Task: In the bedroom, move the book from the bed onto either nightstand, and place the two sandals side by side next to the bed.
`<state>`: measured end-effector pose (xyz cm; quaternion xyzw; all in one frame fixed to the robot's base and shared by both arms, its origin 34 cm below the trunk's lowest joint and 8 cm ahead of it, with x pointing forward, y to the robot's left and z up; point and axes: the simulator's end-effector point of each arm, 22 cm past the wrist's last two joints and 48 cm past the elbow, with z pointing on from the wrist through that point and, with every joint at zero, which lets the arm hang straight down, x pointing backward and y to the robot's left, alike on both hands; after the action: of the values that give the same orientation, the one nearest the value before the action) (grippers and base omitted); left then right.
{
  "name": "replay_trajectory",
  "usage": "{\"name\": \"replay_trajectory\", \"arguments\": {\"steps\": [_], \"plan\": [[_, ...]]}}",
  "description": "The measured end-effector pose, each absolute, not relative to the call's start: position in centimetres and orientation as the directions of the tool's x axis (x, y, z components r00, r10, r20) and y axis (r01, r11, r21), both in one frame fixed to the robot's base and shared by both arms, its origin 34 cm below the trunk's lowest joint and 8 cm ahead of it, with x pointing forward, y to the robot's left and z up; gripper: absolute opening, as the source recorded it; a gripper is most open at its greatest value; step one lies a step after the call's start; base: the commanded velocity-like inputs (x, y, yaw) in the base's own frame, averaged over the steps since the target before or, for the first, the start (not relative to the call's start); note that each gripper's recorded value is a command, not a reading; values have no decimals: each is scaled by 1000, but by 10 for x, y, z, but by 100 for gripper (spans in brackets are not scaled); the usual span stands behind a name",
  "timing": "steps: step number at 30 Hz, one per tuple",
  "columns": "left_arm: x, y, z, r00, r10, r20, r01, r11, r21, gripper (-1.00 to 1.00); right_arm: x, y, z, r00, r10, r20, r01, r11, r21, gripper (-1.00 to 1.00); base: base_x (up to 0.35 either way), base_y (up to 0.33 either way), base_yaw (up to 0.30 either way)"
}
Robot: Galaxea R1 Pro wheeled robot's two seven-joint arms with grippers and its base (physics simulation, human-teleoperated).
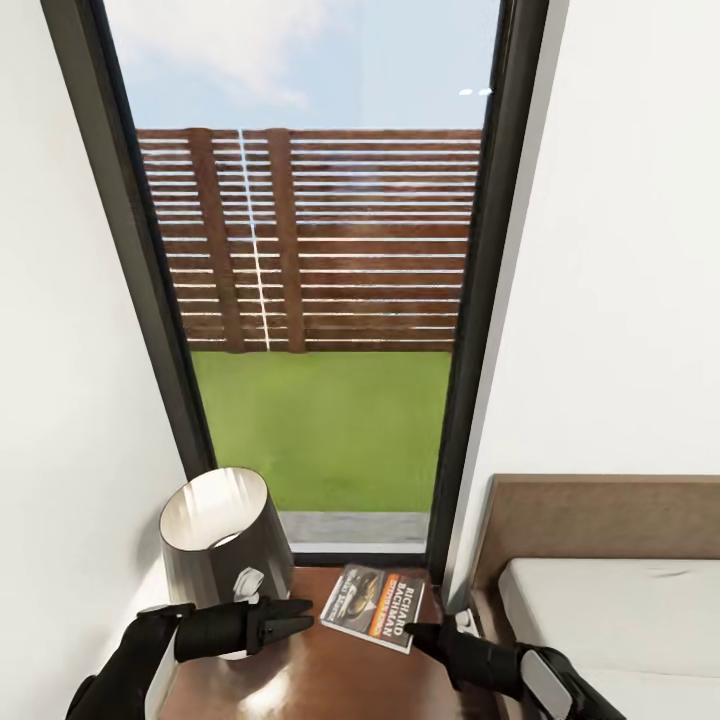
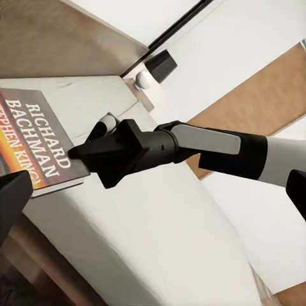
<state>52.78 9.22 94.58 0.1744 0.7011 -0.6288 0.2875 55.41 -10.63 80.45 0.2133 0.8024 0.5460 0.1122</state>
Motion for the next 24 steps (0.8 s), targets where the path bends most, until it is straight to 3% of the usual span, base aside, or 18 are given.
{"name": "replay_trajectory", "arguments": {"steps": [24], "plan": [[533, 93, 918, -775, -120, -621, 604, 149, -783, 100, 557, -102, 777, -887, 458, 64, 225, 307, 925, -100, 0, 0, 0]]}}
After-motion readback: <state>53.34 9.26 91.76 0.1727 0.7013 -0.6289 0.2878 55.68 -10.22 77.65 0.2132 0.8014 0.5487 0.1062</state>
